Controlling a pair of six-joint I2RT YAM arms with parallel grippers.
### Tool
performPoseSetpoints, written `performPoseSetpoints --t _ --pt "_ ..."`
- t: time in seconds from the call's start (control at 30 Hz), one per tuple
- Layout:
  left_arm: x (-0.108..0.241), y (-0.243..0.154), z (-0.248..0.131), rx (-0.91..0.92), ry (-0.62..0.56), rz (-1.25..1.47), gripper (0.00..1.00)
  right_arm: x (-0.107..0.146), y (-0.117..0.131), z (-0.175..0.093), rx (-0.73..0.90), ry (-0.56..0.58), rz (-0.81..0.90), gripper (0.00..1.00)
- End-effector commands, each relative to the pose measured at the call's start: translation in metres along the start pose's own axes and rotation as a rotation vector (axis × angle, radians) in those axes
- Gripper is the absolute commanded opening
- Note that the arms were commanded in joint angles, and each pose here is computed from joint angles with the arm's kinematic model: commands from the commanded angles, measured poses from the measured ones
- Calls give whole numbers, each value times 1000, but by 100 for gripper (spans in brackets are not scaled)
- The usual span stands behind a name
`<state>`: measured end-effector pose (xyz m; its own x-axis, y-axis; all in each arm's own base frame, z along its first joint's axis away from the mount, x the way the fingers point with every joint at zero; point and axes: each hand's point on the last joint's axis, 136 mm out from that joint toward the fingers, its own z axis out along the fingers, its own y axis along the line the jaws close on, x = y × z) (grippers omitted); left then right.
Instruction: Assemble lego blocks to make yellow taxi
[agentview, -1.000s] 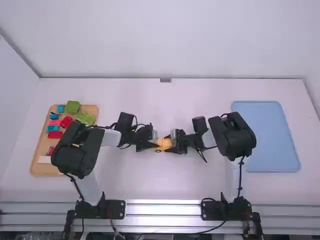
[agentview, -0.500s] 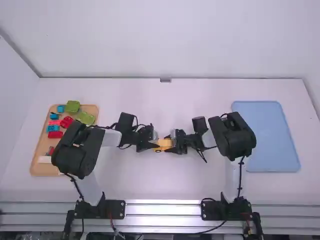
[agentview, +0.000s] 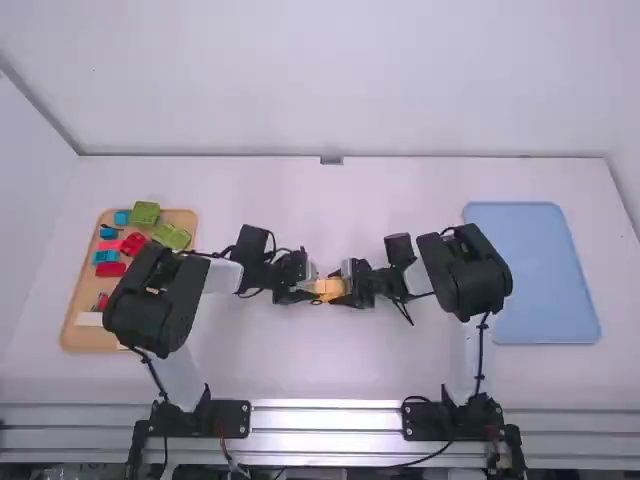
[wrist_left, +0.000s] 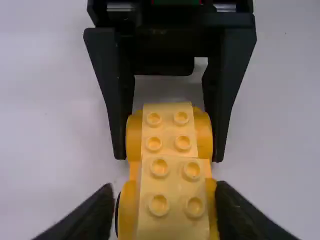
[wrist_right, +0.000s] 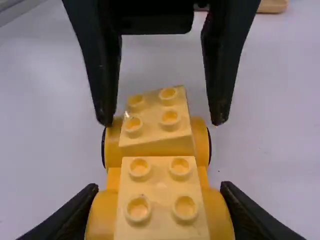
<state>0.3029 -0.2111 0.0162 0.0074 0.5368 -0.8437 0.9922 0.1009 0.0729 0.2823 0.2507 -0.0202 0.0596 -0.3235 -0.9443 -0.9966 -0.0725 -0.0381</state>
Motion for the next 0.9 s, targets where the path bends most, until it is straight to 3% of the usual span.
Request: performPoseSetpoints --t 0.0,0.13,0.3,0.87 --pt "-4 -1 3 18 -19 5 57 8 4 2 -4 24 28 48" --pt "-4 -2 3 18 -19 4 40 8 4 2 -4 24 27 49" --pt "-10 -3 3 34 -47 7 29 8 4 2 -3 24 27 49" --pt "-13 -6 1 77 -37 -82 28 8 4 3 -3 26 26 50"
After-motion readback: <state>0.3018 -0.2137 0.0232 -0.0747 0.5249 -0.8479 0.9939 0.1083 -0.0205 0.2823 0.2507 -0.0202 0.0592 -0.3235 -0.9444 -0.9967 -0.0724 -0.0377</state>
